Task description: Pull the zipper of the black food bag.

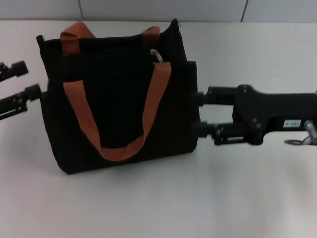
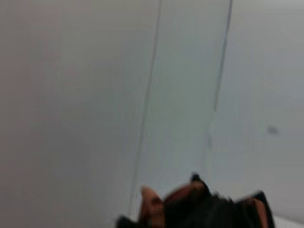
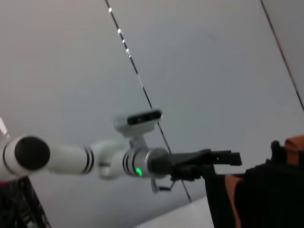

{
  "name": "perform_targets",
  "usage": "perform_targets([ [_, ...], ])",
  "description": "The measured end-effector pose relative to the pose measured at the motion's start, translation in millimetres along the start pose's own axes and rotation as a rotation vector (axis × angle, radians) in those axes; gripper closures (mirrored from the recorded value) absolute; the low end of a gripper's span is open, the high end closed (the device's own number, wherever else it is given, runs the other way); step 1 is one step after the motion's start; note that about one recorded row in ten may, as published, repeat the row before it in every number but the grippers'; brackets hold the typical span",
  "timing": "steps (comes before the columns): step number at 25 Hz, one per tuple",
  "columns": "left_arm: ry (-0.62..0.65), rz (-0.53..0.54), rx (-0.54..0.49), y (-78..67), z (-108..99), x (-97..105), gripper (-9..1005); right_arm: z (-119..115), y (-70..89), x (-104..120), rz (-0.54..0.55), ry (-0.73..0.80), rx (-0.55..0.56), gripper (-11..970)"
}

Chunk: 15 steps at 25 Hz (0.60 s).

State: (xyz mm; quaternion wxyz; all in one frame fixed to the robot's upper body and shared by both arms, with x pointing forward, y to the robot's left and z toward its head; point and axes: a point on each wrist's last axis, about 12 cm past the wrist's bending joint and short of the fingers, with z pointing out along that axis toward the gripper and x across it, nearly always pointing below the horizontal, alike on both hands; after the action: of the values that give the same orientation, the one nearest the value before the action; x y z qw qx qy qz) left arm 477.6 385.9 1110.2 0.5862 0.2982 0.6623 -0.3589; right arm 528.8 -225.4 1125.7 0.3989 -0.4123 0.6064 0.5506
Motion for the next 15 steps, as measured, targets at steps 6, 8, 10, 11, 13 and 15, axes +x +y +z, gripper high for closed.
perform_targets([
  [6, 0.104, -0.087, 0.127, 4.2, -4, -25, 264, 3, 1.4, 9, -0.025, 0.049, -0.009, 201],
  [8, 0.058, -0.093, 0.182, -2.2, 0, -27, 233, 4, 2.4, 15, -0.048, 0.08, -0.019, 201],
  [10, 0.026, -0.091, 0.196, -7.3, 7, -23, 201, 5, 3.4, 21, -0.068, 0.088, -0.027, 201],
  [11, 0.014, -0.084, 0.201, -10.4, 11, -20, 186, 5, 3.7, 23, -0.079, 0.088, -0.029, 201],
  [13, 0.0, -0.075, 0.212, -15.5, 16, -14, 171, 6, 3.9, 29, -0.103, 0.088, -0.029, 201],
  [15, -0.018, -0.059, 0.243, -24.1, 24, -2, 172, 7, 2.9, 35, -0.126, 0.086, -0.017, 201],
])
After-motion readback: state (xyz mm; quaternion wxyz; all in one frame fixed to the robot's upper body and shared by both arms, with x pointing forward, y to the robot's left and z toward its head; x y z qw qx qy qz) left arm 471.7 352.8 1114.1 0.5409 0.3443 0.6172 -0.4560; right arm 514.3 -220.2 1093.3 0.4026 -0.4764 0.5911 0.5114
